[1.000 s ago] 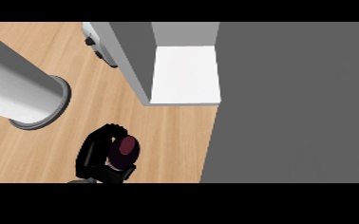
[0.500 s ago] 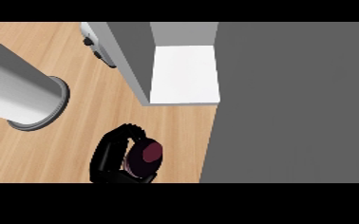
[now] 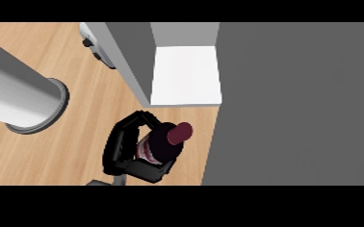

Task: Pick up the wine, place it into the cabinet and close the cabinet

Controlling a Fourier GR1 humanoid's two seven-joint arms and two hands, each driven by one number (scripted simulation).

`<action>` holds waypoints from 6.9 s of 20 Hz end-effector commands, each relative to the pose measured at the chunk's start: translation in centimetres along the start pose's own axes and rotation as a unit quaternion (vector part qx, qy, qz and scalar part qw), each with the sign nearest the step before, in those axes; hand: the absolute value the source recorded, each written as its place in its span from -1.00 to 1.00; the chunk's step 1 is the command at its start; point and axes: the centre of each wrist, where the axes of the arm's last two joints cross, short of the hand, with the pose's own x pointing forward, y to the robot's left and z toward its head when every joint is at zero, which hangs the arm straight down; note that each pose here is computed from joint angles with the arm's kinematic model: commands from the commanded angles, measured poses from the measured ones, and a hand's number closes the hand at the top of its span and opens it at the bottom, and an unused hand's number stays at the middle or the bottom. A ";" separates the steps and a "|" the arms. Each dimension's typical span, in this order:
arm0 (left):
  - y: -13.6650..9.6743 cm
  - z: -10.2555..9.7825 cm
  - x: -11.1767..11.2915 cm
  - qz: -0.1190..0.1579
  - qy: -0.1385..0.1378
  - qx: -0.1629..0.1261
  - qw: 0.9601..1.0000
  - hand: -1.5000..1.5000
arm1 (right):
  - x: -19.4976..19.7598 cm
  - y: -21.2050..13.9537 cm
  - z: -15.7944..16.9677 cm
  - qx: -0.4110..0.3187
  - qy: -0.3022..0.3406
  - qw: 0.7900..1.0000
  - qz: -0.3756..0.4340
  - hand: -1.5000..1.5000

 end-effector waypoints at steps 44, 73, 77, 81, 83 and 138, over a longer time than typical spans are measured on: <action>-3.4 -18.2 -1.8 -0.138 0.086 0.040 0.986 1.00 | 2.9 -1.2 2.6 0.027 -0.031 0.997 -0.064 -1.00; 2.1 -20.8 -0.2 -0.220 0.056 0.144 0.963 -1.00 | 0.9 -0.6 3.1 0.052 -0.040 0.995 -0.071 -1.00; 2.7 -21.1 0.3 -0.236 0.064 0.170 0.954 -1.00 | 1.5 -0.9 3.4 0.058 -0.045 0.994 -0.075 -1.00; 2.3 -21.8 1.0 -0.192 0.031 0.157 0.968 -1.00 | 0.9 -0.9 2.9 0.052 -0.061 0.994 -0.069 -1.00; 1.4 -21.9 1.0 -0.179 0.021 0.118 0.976 -1.00 | 1.5 -1.0 3.4 0.053 -0.054 0.995 -0.068 -1.00; -2.6 -6.3 -1.4 0.122 0.026 -0.028 0.992 -1.00 | 2.9 -2.5 4.7 0.006 -0.018 0.999 -0.026 -1.00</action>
